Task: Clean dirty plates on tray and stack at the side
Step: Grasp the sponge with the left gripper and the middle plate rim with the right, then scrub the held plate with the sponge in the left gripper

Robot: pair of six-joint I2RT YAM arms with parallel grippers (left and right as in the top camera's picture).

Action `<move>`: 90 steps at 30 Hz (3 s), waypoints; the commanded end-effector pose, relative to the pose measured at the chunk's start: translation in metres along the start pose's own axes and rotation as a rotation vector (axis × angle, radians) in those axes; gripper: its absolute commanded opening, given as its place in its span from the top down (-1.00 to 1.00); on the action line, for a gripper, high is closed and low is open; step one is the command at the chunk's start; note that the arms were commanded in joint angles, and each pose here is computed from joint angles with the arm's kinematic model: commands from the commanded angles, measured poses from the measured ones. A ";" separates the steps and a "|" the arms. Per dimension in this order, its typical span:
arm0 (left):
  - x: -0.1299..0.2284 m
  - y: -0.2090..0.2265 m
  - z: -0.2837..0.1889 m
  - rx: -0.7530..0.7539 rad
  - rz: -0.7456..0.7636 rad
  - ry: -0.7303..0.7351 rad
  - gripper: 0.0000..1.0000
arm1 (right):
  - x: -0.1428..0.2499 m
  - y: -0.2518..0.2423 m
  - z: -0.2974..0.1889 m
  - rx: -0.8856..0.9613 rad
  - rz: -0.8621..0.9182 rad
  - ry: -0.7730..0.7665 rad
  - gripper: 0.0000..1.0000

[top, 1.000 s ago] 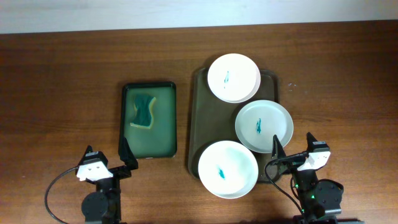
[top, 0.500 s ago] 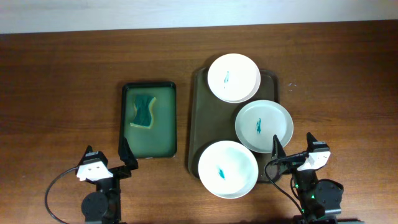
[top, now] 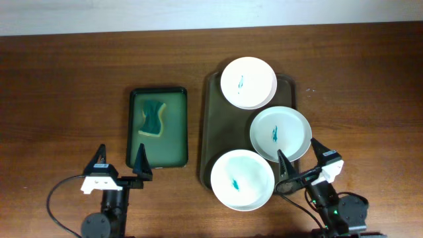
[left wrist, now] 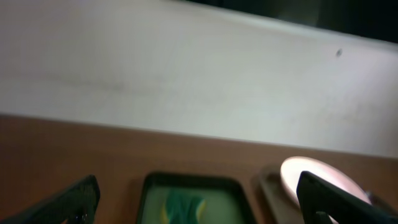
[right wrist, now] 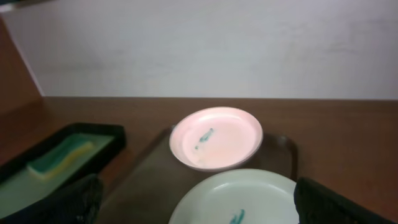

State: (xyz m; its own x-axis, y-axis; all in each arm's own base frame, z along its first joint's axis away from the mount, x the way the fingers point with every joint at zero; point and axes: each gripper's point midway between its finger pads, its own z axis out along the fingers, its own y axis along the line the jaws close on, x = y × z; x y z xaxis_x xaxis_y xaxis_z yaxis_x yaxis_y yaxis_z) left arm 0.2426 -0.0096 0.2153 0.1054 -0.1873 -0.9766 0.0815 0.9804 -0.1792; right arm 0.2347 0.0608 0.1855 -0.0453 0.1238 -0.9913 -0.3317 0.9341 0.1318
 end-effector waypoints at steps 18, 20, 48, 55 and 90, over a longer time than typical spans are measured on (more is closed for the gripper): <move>0.059 -0.004 0.083 -0.121 -0.088 1.275 -0.35 | -0.059 0.008 0.049 0.020 0.307 0.824 -0.99; 0.113 0.002 0.100 -0.156 -0.017 1.374 -0.19 | -0.052 0.008 0.047 0.025 0.319 0.859 -0.95; 0.108 -0.246 0.166 0.438 0.023 1.236 1.00 | 0.052 -0.113 0.041 0.399 0.636 1.155 -0.40; 0.218 -0.355 0.114 0.587 -0.009 1.408 1.00 | 0.122 -0.146 0.063 0.432 0.669 1.242 0.38; 0.272 -0.442 0.144 0.824 0.017 1.114 1.00 | 0.152 -0.130 0.048 0.386 0.750 1.368 0.91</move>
State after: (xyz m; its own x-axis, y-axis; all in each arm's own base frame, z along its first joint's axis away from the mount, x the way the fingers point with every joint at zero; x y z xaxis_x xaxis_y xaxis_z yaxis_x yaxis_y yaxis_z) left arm 0.3676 -0.5023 0.0502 -0.7090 0.3674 -0.6019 0.6795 0.5841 -0.4439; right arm 0.3208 -0.0303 0.0220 -0.9002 0.4315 0.0589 0.4233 0.8350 0.3516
